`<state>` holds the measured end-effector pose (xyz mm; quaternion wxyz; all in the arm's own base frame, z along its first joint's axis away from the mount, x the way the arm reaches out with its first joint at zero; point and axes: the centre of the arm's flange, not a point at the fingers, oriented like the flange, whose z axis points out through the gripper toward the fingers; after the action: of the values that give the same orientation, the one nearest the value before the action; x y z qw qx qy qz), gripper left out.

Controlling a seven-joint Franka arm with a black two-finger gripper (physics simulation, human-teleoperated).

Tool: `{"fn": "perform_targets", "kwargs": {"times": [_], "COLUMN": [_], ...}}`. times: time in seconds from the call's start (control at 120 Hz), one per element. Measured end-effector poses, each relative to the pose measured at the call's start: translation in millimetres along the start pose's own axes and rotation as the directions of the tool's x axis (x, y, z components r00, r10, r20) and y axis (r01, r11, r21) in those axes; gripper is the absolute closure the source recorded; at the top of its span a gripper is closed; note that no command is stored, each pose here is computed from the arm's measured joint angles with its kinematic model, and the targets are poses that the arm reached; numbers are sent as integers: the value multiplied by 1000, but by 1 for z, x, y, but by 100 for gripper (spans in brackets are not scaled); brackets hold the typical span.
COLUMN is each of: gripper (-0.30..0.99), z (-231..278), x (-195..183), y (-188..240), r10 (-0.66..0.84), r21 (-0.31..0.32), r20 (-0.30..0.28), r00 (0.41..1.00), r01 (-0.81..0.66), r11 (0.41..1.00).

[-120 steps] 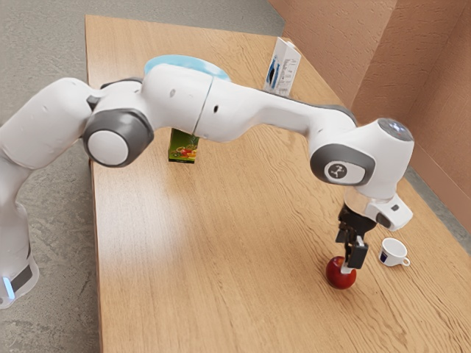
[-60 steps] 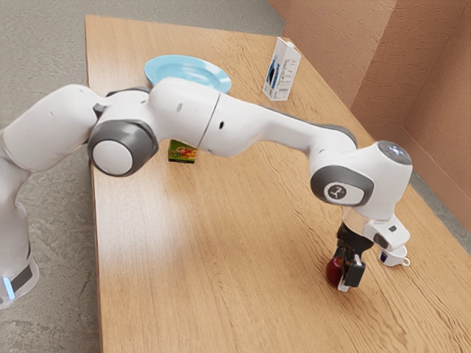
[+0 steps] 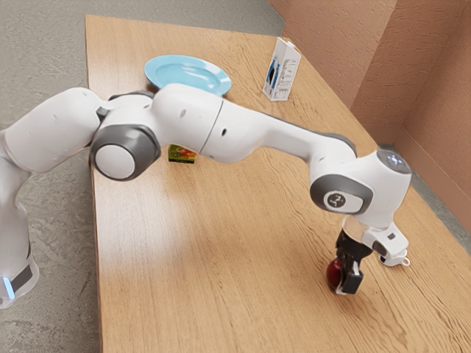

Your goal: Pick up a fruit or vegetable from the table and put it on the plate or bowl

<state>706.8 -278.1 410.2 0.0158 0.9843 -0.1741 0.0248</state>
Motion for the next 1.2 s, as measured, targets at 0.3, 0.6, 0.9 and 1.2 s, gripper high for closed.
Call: {"fn": "perform_targets", "kwargs": {"times": [0.3, 0.6, 0.9, 1.2], "gripper": [34, 35, 35, 35], "z": [-10, -183, -214, -180], "x": [-1, -54, -212, -395], "y": [-4, -167, -465, -640], "r10": [-5, -238, -673, -888], "r21": [10, 88, 144, 128], "r20": [-11, -161, -142, -114], "r00": [1000, 958, 726, 446], "r01": [5, 254, 688, 893], "r11": [1000, 963, 711, 432]}}
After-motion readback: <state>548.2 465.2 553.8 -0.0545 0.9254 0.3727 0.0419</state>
